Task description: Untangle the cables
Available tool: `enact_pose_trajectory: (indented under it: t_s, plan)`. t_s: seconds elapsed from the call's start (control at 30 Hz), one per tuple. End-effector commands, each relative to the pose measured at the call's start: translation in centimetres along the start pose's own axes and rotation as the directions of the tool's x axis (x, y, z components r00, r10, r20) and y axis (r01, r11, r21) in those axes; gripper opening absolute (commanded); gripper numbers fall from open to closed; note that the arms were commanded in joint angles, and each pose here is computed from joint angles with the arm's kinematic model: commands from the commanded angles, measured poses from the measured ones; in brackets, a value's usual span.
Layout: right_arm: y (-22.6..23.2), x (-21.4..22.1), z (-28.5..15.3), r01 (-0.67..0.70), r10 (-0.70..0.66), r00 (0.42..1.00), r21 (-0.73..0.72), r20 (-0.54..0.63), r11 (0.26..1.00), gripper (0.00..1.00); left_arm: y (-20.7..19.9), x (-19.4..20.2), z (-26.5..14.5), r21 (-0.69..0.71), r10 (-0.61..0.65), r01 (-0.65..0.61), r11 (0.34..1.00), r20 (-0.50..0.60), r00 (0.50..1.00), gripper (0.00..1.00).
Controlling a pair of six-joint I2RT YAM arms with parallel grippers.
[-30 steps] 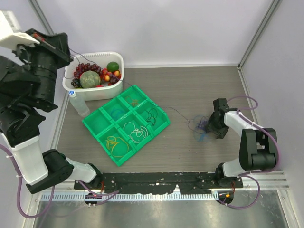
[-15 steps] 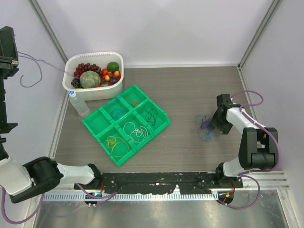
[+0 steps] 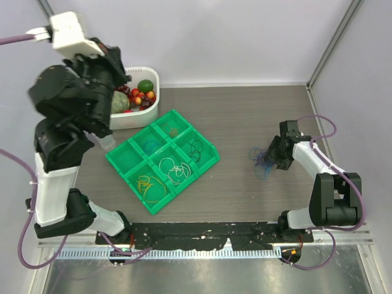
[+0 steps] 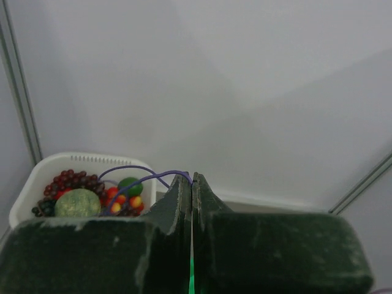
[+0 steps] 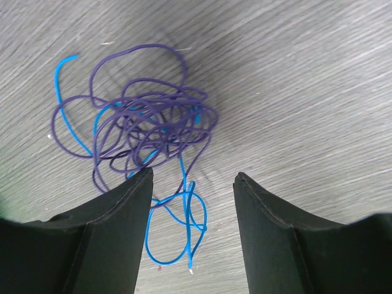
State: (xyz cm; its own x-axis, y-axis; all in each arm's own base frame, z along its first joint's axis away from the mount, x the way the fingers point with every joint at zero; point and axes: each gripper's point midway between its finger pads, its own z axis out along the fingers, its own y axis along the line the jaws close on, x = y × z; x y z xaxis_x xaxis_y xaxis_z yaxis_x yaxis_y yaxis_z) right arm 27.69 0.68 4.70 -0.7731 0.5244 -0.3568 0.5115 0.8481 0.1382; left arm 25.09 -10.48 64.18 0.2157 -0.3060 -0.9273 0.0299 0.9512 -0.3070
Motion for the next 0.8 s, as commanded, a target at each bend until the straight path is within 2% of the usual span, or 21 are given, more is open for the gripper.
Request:
enact_pose_trajectory:
  t_s: [0.0,0.3,0.43,0.5,0.6,0.77]
  plan:
    - [1.8,-0.9,-1.1,0.028,-0.025,0.999,-0.089,0.034,0.996,0.60,1.9,1.6,-0.8,-0.055,0.059,-0.062,0.997,-0.049,0.997,0.00]
    - [3.3,0.6,-2.1,0.074,-0.074,0.997,-0.164,0.007,0.984,0.60,3.8,2.8,-0.3,-0.123,0.181,-0.186,0.975,-0.051,0.982,0.00]
    - [3.3,1.1,-2.1,0.079,-0.080,0.997,-0.169,0.001,0.982,0.59,2.8,3.9,1.2,-0.095,0.226,-0.232,0.968,-0.072,0.971,0.00]
    - [3.4,1.2,-2.1,0.085,-0.087,0.996,-0.176,-0.003,0.981,0.59,2.4,4.6,2.2,-0.086,0.209,-0.218,0.972,-0.100,0.973,0.00]
    - [3.4,1.4,-2.1,0.091,-0.094,0.996,-0.175,-0.011,0.980,0.59,3.2,5.2,3.5,-0.142,0.217,-0.236,0.961,-0.137,0.966,0.00]
    - [3.5,1.6,-2.2,0.100,-0.105,0.994,-0.185,-0.015,0.978,0.59,6.3,2.9,3.2,-0.266,0.210,-0.225,0.937,-0.086,0.974,0.00]
